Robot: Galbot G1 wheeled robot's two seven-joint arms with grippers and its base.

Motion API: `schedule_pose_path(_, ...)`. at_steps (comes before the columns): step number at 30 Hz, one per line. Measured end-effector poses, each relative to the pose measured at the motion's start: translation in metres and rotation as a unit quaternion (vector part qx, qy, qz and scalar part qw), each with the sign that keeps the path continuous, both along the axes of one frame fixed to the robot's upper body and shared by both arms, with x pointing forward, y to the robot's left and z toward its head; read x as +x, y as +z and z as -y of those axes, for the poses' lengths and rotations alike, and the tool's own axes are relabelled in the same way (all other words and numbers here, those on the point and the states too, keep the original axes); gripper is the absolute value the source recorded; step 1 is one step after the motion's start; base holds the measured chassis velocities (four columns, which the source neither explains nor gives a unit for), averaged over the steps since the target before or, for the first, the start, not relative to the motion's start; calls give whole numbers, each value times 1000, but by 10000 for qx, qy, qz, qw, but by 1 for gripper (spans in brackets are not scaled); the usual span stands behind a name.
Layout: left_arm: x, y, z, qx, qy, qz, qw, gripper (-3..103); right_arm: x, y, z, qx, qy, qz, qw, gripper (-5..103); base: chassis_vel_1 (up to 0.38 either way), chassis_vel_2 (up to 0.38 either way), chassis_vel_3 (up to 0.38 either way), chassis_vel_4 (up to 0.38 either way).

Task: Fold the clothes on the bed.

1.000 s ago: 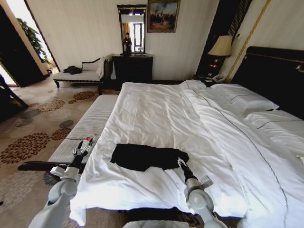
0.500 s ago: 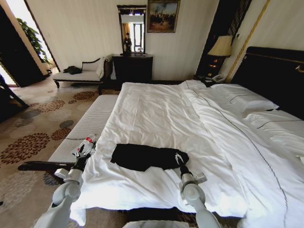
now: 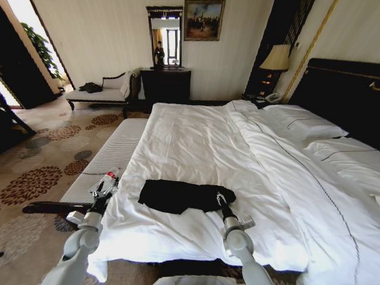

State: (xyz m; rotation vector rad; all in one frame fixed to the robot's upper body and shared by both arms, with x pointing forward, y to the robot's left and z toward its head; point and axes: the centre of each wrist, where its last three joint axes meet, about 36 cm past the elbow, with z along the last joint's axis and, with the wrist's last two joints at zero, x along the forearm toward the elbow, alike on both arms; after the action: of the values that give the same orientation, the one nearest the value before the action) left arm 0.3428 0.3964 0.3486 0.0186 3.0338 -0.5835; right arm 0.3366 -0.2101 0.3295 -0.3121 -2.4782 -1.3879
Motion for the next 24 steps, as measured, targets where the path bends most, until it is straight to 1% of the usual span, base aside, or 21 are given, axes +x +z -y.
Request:
schedule_pose_path(1,0,0,0,3,-2,1,10000,100,1,-1,0,3,-7,-5,10000,50,0,0,0,0)
schedule_pose_path(2,0,1,1,7,-4,3,10000,100,1,-1,1,6,-13,-7,10000,50,0,0,0,0)
schedule_pose_path(4,-2,3,1,21,0,16,10000,100,3,-2,2,44,-43,-26,10000,39,0,0,0,0)
schedule_pose_path(5,-2,3,1,21,0,16,10000,100,3,-2,2,44,-43,-26,10000,39,0,0,0,0)
schedule_pose_path(7,-3,5,0,33,2,37,10000,100,4,-3,2,75,-63,-46,9999,28,0,0,0,0)
schedule_pose_path(8,-3,6,0,34,1,44,10000,100,5,-4,2,80,-69,-52,9999,28,0,0,0,0)
schedule_pose_path(9,-5,8,1,28,-4,63,10000,100,6,-5,1,86,-86,-64,9999,18,0,0,0,0)
schedule_pose_path(11,-5,9,2,23,-9,74,10000,100,7,-5,2,87,-96,-66,9999,18,0,0,0,0)
schedule_pose_path(13,-7,10,4,12,-15,91,10000,100,9,-5,3,74,-120,-46,9999,10,0,0,0,0)
schedule_pose_path(15,-8,11,4,11,-12,103,9999,100,10,-4,5,21,-154,-25,9999,8,0,0,0,0)
schedule_pose_path(19,-8,16,5,24,-12,165,9999,100,2,4,19,-274,-248,33,9993,8,0,0,0,0)
schedule_pose_path(20,-8,16,5,24,-12,165,9999,100,2,4,19,-274,-248,33,9993,8,0,0,0,0)
schedule_pose_path(23,-8,19,6,27,-23,196,9998,100,-2,20,39,-306,-381,63,9988,8,0,0,0,0)
schedule_pose_path(24,-8,19,6,27,-23,196,9998,100,-2,20,39,-306,-381,63,9988,8,0,0,0,0)
